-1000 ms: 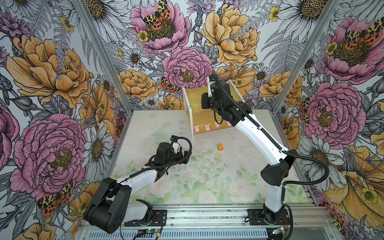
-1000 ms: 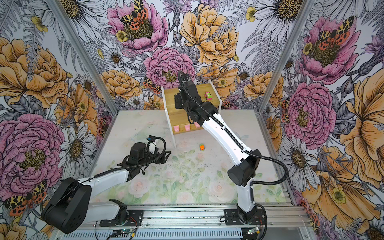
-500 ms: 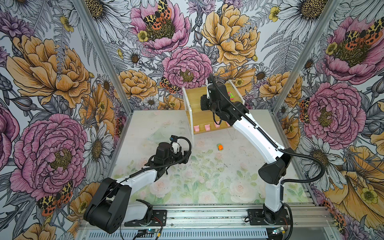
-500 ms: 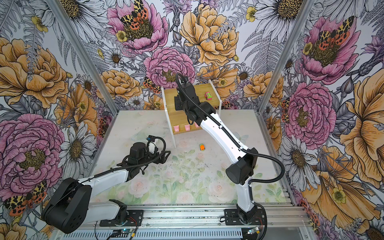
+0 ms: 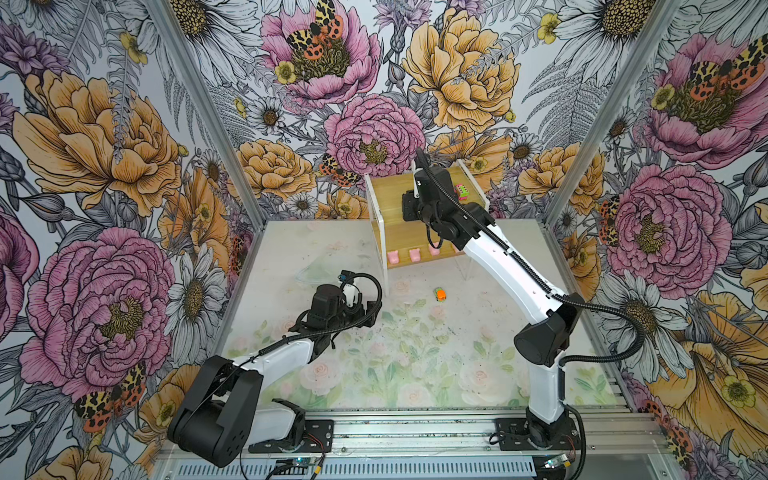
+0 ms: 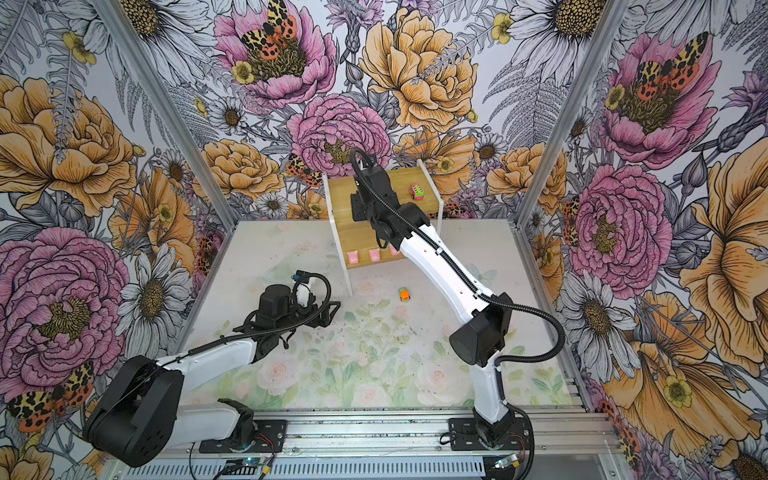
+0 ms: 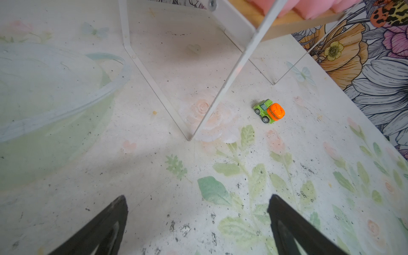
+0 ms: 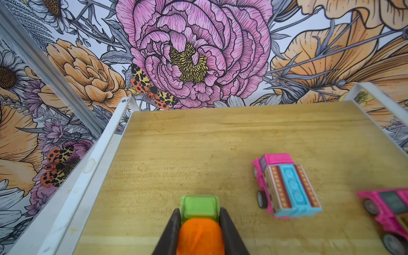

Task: Place and organize the plastic toys onto the shelf
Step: 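Lower the car onto the upper board beside the pink cars and release, then withdraw the right gripper and move it over the remaining green-and-orange car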

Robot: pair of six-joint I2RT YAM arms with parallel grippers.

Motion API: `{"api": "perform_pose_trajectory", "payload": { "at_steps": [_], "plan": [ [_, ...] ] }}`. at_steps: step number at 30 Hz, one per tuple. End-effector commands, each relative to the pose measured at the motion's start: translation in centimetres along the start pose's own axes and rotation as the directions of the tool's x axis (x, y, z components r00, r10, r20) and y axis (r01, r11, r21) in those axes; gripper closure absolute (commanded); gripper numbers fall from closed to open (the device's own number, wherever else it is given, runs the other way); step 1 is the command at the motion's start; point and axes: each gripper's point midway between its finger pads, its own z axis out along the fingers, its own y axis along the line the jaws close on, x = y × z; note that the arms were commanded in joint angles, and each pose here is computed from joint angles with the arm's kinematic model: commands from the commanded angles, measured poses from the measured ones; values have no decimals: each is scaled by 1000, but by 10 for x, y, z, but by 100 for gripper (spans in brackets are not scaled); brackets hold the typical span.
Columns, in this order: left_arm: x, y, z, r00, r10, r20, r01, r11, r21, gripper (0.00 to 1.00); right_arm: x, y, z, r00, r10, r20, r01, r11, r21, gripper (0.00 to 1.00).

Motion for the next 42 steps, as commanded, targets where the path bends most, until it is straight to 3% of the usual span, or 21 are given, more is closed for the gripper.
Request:
{"api": "perform_pose_trajectory", "payload": {
  "at_steps": [1, 6, 16, 23, 30, 38, 42],
  "plan": [
    [-1, 0, 0, 1000, 5, 9, -5, 1000, 15, 1, -5, -7, 2, 1000, -15, 12, 15, 999, 30, 78],
    [-1, 0, 1, 1000, 4, 7, -4, 1000, 18, 1, -2, -8, 6, 1000, -17, 5, 17, 999, 38, 77],
    [-2, 0, 1, 1000, 3, 10, -3, 1000, 16, 1, 0, -5, 6, 1000, -11, 1, 11, 1000, 25, 65],
    [-1, 0, 0, 1000, 0, 9, 0, 1000, 17, 1, -1, -1, 3, 1000, -12, 2, 12, 1000, 4, 62],
    [-1, 0, 0, 1000, -1, 10, 1, 1000, 18, 1, -4, 2, -7, 1000, -24, 7, 24, 1000, -10, 49],
    [-1, 1, 0, 1000, -2, 11, 2, 1000, 13, 1, -6, 3, -54, 999, -37, 22, 39, 998, -52, 42],
    [-1, 2, 1, 1000, -3, 13, 3, 1000, 12, 1, 6, 5, -98, 998, -55, 7, 55, 986, -158, 41]
  ]
}}
